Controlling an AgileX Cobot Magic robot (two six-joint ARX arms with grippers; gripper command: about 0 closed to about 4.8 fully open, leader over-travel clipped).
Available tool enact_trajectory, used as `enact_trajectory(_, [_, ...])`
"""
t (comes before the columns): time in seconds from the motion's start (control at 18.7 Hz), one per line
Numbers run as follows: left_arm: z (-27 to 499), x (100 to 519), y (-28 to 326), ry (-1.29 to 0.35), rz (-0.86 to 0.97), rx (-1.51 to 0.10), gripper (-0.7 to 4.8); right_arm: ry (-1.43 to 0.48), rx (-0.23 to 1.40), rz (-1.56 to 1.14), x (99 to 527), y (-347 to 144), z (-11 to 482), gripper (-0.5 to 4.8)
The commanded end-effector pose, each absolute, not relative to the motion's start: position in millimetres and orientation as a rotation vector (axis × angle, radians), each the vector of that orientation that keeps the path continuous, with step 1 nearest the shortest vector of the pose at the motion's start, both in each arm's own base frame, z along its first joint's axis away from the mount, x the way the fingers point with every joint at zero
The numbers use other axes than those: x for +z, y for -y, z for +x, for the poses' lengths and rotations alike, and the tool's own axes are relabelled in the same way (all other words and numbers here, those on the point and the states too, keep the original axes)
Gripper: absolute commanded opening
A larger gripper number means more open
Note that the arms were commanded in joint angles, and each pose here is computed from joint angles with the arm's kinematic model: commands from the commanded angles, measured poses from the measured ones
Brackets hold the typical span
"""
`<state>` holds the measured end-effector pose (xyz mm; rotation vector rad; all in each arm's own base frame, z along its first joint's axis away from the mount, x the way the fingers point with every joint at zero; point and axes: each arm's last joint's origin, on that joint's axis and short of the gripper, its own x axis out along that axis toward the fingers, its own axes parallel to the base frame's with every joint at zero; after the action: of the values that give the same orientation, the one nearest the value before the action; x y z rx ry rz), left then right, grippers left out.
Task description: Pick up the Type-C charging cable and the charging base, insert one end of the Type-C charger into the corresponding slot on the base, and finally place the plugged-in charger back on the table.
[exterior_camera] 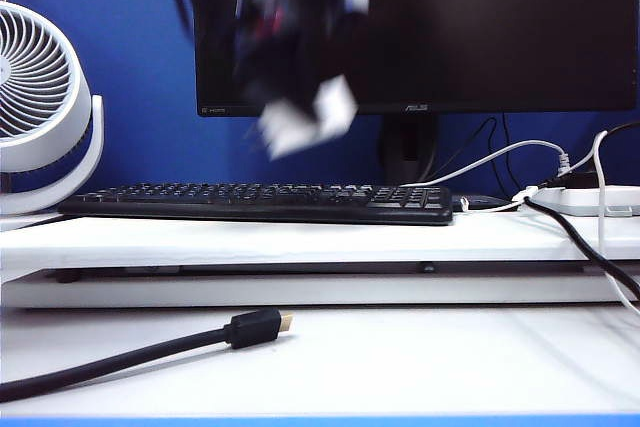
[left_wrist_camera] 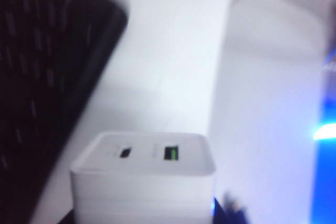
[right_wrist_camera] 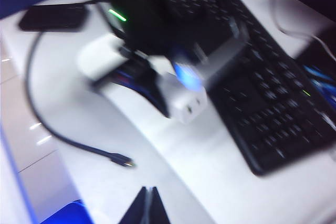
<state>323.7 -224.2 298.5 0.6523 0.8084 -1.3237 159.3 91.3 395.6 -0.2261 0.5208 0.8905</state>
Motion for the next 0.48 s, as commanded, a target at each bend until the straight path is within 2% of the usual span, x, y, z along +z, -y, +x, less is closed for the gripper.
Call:
enact_trajectory(0.05, [310.5, 341.7, 219.9, -0.609, 0.508, -1.379, 1.14, -0.534, 0.684, -0.221, 397.8, -86.8, 162.1, -0.05])
enact_trajectory(0.16, [301.6, 368.5, 214.7, -0.549, 0.397, -1.328, 0.94, -0.530, 0.519, -0.266, 398.6, -82.6, 164.6, -0.05])
enact_trajectory(0.21, [296.6, 383.0, 211.5, -0.514, 0.338, -1.296, 0.55, -0.523, 0.429, -0.289, 399.1, -80.4, 166.0, -0.05])
enact_trajectory(0.32, [285.1, 409.4, 204.1, -0.427, 0.265, -1.262, 0.24, -0.505, 0.286, -0.275, 401.1, -77.4, 168.7, -0.05])
enact_trajectory(0.48, [266.1, 445.4, 191.8, -0.273, 0.199, -1.234, 0.24, -0.463, 0.131, -0.198, 405.1, -69.7, 176.4, -0.05])
